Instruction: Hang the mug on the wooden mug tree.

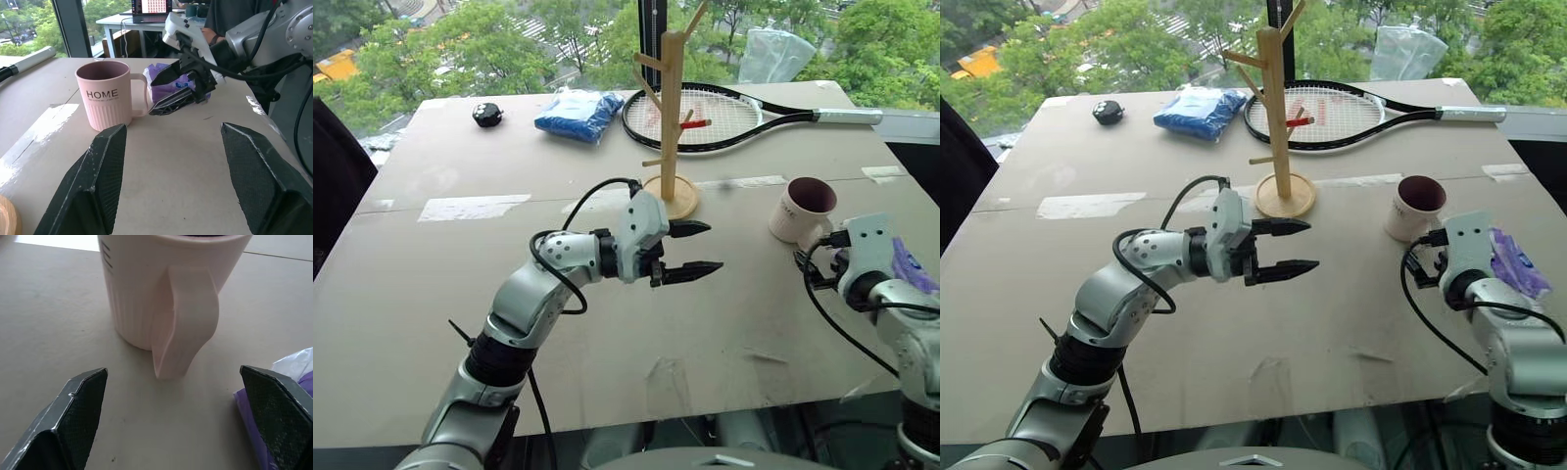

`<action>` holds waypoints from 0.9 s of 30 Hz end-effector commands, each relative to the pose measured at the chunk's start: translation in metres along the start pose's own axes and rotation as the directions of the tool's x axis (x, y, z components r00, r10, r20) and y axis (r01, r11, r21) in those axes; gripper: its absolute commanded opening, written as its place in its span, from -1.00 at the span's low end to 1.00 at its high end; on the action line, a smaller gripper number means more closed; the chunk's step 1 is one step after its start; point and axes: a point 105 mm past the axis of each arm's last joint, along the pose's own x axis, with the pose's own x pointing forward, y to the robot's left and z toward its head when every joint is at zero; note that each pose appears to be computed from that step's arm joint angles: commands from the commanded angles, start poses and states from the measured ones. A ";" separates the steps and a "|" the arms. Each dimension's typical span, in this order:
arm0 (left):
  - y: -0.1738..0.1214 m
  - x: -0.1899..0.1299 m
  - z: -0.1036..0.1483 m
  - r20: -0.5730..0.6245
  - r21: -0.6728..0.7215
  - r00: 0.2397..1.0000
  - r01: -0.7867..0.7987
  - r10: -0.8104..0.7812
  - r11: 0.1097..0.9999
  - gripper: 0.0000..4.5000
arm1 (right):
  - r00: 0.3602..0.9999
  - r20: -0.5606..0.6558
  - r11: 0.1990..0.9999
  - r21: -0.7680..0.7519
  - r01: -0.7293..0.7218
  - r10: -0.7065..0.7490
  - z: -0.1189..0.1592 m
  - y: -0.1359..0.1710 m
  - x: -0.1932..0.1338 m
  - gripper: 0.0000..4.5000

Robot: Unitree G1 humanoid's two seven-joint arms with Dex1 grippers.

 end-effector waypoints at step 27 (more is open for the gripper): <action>0.003 -0.020 -0.013 0.072 -0.014 0.984 -0.160 0.161 0.987 0.40 | 0.970 0.213 0.993 -0.041 -0.107 0.113 0.035 0.013 0.029 -1.00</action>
